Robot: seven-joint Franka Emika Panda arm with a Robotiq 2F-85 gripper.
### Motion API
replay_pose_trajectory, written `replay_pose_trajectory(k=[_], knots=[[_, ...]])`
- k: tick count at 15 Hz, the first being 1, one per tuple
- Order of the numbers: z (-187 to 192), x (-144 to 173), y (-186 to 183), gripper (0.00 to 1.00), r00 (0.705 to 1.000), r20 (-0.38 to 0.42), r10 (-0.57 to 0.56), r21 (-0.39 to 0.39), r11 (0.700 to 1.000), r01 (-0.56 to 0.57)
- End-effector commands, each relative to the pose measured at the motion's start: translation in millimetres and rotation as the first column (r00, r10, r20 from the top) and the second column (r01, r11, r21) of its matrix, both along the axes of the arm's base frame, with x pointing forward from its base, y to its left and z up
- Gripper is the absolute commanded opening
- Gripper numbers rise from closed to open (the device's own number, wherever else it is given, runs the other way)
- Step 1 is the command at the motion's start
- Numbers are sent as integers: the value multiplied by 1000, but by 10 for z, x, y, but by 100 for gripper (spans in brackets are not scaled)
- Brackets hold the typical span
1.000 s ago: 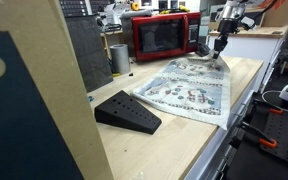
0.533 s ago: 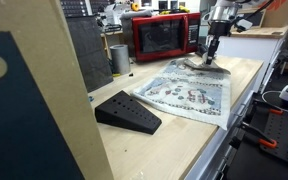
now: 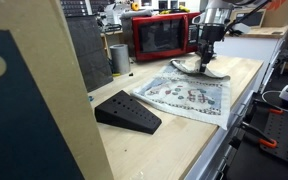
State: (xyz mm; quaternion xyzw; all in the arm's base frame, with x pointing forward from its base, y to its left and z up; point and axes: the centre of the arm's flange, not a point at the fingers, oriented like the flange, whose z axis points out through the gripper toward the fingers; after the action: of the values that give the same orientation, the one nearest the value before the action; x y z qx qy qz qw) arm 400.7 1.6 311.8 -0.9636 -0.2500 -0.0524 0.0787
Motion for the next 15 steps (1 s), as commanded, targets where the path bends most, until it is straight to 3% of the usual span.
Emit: replay_pose_trajectory(k=[1, 8, 9, 15], knots=[[-17, -226, 285, 1, 996, 27, 80, -15, 997, -79], [14, -487, 676, 1, 983, -14, 185, 53, 981, -184], [-84, -295, 658, 1, 987, -21, 158, 15, 987, -158], [-89, -296, 671, 2, 987, -26, 159, 17, 987, -158]])
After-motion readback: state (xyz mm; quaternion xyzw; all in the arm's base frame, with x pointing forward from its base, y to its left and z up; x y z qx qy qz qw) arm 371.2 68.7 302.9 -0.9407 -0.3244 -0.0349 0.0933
